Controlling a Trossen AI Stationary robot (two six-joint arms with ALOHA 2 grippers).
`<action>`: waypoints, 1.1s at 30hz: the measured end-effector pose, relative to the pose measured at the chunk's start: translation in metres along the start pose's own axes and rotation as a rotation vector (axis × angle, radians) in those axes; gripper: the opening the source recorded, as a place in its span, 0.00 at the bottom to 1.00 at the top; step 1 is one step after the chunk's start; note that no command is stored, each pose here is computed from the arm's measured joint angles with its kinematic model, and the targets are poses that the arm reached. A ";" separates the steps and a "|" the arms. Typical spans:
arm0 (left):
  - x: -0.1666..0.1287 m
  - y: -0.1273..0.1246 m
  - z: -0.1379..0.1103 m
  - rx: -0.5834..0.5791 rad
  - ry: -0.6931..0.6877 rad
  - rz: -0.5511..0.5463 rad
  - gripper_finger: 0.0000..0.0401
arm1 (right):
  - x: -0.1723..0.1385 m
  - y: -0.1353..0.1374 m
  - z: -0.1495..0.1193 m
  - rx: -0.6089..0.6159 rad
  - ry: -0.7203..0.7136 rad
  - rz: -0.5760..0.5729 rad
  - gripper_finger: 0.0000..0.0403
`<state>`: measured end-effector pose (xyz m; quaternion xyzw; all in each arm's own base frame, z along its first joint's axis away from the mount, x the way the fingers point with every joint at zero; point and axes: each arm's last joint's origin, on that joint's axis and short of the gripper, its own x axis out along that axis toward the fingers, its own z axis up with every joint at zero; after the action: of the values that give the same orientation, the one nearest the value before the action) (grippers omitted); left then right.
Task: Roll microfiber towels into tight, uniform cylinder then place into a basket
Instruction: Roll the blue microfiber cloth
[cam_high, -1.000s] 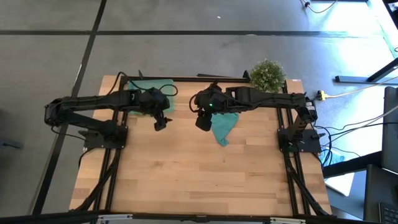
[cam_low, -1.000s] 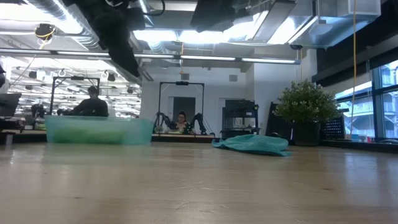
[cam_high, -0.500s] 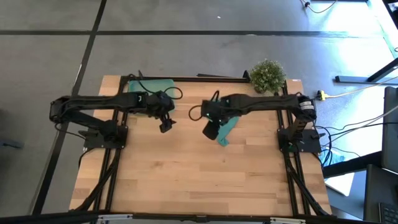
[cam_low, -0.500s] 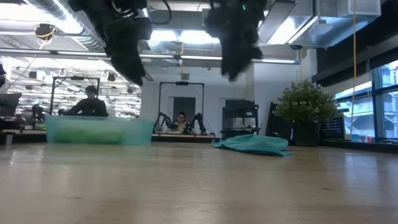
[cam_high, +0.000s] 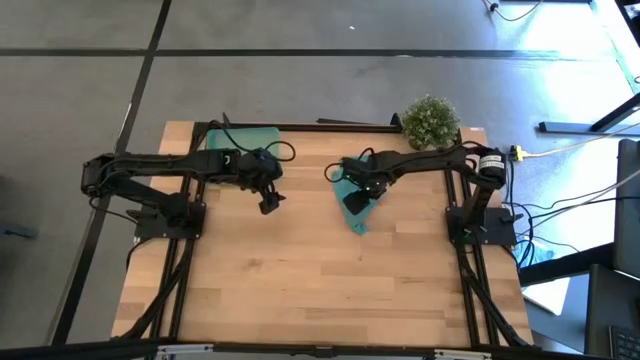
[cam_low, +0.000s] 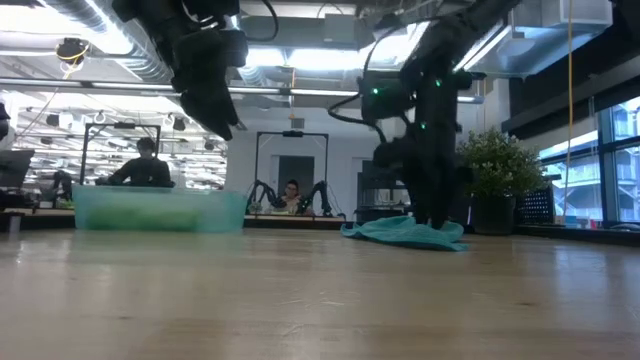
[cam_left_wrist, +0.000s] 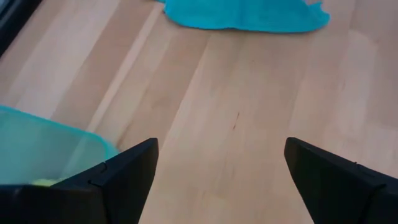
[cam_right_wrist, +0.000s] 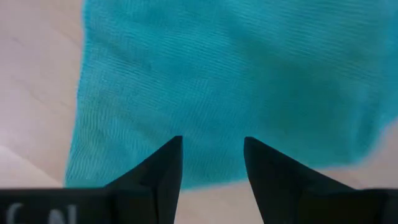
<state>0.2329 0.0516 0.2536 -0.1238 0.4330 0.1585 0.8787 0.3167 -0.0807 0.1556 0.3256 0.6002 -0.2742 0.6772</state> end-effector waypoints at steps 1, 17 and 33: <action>0.000 0.000 0.000 -0.012 0.000 -0.001 0.86 | 0.004 0.000 0.000 -0.003 -0.011 0.023 0.43; 0.000 -0.008 -0.002 -0.012 0.004 -0.023 0.86 | 0.017 0.014 -0.004 -0.274 -0.132 0.156 0.43; 0.025 -0.038 -0.005 0.140 0.045 -0.085 0.86 | 0.016 0.064 -0.038 -0.796 -0.165 0.358 0.43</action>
<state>0.2585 0.0191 0.2333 -0.0838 0.4572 0.0878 0.8810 0.3436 -0.0102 0.1440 0.1153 0.5372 0.0746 0.8322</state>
